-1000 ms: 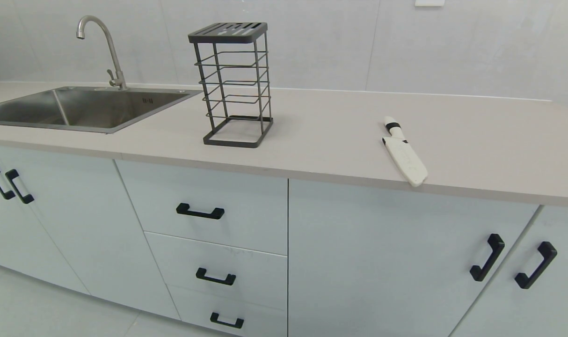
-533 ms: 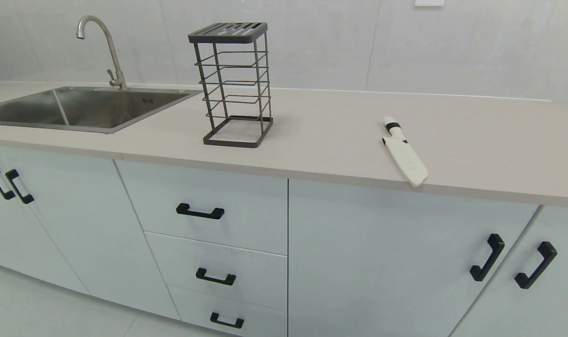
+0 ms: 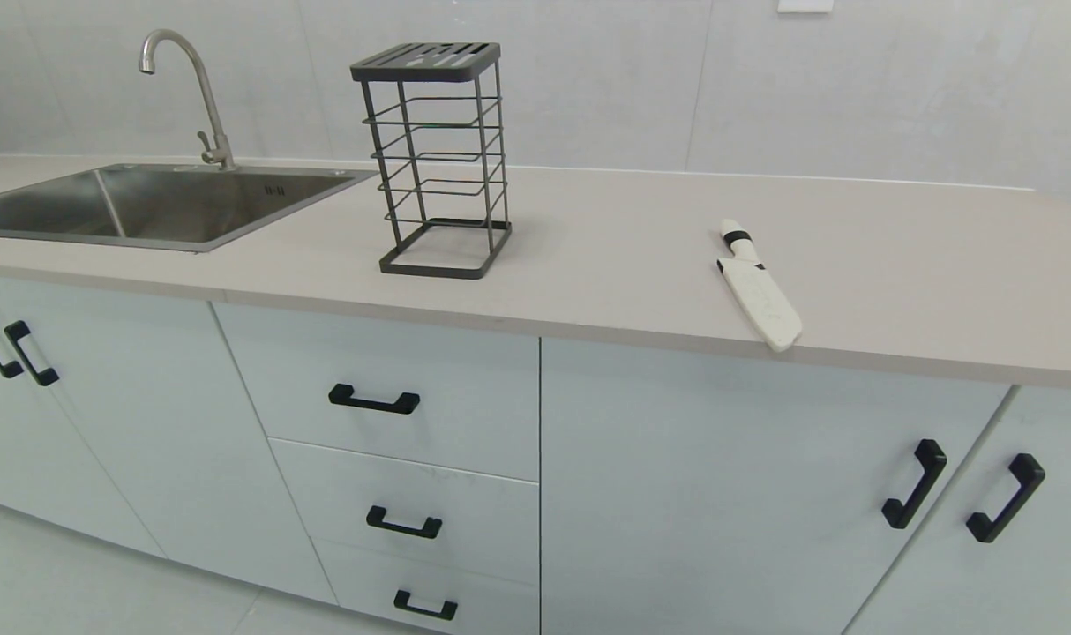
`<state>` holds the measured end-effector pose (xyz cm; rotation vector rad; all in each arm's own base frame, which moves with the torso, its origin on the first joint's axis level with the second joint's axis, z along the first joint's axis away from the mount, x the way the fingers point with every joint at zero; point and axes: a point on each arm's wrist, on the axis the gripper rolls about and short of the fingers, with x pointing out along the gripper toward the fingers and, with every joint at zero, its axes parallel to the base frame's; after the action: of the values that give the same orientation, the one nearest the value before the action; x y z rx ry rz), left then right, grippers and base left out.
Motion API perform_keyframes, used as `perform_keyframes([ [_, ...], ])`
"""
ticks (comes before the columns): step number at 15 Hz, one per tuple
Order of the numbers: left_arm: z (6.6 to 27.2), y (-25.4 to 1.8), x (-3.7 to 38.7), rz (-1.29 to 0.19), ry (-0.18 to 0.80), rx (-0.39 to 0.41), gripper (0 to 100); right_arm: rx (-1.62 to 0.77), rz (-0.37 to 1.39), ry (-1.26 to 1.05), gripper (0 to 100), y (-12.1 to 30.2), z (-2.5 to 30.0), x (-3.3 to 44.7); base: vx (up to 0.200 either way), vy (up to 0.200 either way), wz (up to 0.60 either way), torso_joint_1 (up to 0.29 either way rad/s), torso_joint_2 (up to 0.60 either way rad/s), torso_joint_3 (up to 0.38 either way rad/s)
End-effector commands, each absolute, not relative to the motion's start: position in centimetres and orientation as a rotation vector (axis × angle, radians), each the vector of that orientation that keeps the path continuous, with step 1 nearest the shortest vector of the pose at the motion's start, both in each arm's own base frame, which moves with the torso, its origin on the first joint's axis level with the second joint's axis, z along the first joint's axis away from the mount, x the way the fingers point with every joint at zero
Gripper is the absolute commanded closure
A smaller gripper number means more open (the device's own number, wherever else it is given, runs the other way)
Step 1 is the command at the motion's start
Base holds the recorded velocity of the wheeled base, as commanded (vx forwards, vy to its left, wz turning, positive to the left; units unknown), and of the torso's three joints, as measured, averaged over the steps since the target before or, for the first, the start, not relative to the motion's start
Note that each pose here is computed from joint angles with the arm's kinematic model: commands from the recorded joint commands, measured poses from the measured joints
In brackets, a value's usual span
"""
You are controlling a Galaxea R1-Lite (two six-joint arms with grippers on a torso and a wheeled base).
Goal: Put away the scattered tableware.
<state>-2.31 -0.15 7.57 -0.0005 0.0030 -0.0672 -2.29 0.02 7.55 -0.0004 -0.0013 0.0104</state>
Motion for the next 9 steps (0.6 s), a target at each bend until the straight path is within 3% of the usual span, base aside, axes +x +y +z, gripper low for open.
perform_keyframes([
  [1, 7.53, -0.15, -2.29, -0.066, 0.006, -0.002, 0, -0.002, 0.011, -0.002, 100, 0.02, 7.56, -2.28, 0.0, 0.0, -0.6, 0.002, 0.0, 0.002],
  [4, 7.57, -0.15, -2.3, -0.066, 0.005, -0.002, 0, -0.002, 0.009, -0.002, 100, 0.02, 7.56, -2.28, 0.0, 0.0, -0.6, 0.001, 0.0, 0.001],
  [9, 7.57, -0.15, -2.3, -0.066, 0.005, -0.008, 0, 0.0, 0.009, -0.002, 100, 0.02, 7.56, -2.28, 0.0, 0.0, 0.0, 0.0, 0.0, 0.0],
])
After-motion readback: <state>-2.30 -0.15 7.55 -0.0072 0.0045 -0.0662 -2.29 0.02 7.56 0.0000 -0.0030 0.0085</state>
